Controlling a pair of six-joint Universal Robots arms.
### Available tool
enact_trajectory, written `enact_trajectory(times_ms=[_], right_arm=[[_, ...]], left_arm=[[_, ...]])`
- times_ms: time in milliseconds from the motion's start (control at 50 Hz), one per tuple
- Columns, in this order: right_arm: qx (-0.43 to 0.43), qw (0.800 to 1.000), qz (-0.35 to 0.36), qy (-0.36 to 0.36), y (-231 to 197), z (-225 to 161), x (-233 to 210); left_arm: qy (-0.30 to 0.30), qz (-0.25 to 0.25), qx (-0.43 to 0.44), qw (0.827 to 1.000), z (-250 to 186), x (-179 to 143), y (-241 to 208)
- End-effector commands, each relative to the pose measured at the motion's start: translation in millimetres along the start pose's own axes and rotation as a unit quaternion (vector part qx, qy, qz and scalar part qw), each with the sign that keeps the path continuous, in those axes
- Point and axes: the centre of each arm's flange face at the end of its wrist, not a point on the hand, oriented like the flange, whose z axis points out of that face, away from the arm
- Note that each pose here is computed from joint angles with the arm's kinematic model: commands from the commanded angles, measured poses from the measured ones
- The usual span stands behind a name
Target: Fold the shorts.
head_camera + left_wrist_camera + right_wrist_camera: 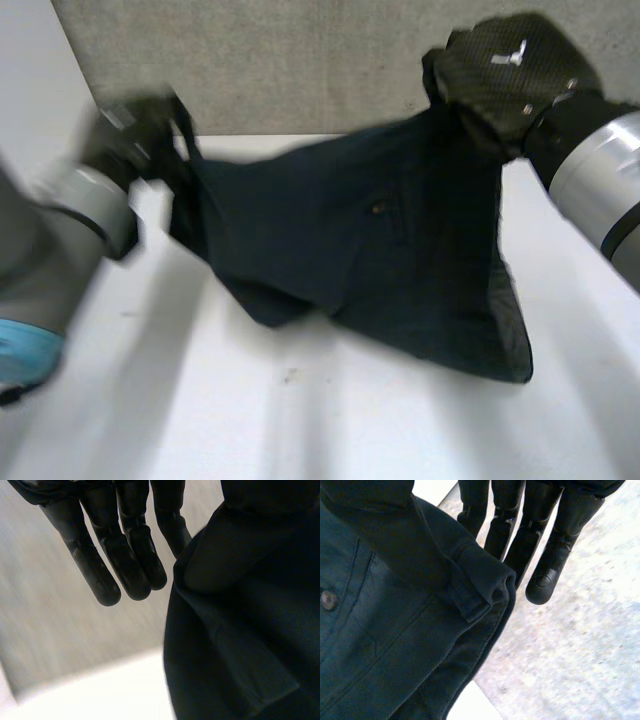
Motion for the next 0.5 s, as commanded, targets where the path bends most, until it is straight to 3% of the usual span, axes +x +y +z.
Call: enact_trajectory(times_ms=[20, 260, 500], right_arm=[[0.054, 0.998, -0.010, 0.039, -35, -5, 23], [0.157, 0.982, -0.028, 0.100, -102, -55, 51], [0.164, 0.981, -0.027, 0.099, -110, -71, 49]], left_arm=[[-0.028, 0.043, 0.169, 0.984, -44, -17, -114], [-0.032, 0.058, 0.295, 0.953, -121, -12, -192], [-0.010, 0.065, 0.299, 0.952, -132, -9, -195]])
